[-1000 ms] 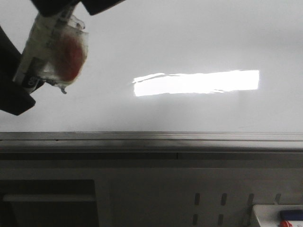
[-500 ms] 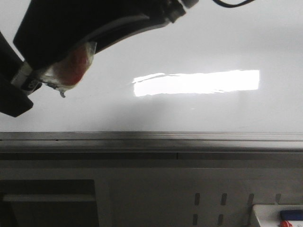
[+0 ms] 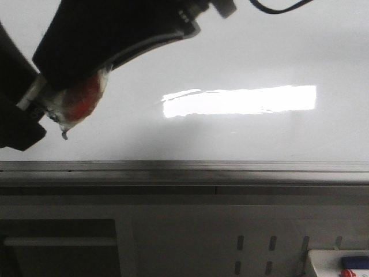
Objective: Write number 4 on whiteboard
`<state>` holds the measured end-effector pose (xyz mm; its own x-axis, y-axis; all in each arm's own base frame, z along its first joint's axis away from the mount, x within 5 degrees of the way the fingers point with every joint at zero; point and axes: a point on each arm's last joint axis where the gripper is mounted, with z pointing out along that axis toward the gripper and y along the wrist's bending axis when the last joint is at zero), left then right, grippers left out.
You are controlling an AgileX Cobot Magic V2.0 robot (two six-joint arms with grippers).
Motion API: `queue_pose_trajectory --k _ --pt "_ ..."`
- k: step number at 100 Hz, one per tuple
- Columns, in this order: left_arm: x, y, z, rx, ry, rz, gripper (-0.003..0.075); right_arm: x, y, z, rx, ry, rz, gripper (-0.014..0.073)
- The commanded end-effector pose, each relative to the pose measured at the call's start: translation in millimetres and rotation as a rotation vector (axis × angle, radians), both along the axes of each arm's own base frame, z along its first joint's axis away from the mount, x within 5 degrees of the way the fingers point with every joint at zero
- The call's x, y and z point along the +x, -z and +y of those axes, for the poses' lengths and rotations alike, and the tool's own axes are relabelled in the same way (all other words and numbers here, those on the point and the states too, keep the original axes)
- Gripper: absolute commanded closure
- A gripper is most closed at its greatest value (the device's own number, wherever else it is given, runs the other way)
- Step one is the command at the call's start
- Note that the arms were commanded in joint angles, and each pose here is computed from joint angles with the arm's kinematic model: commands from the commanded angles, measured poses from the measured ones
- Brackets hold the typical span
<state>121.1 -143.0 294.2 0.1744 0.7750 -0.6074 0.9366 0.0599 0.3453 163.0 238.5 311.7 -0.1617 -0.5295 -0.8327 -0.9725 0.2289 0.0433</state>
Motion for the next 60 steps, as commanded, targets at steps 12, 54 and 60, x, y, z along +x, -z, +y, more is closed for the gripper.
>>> queue_pose_trajectory --k 12,54,60 --pt "-4 -24 -2 -0.169 -0.078 0.016 0.0204 4 -25 -8 0.087 0.063 -0.056 0.0659" --pt "-26 -38 56 -0.487 -0.427 -0.078 0.0409 -3 -31 -64 0.112 0.213 -0.140 0.0656" --pt "-28 -31 66 -0.542 -0.511 -0.094 0.0449 -7 -26 -75 0.119 0.255 -0.160 0.0656"
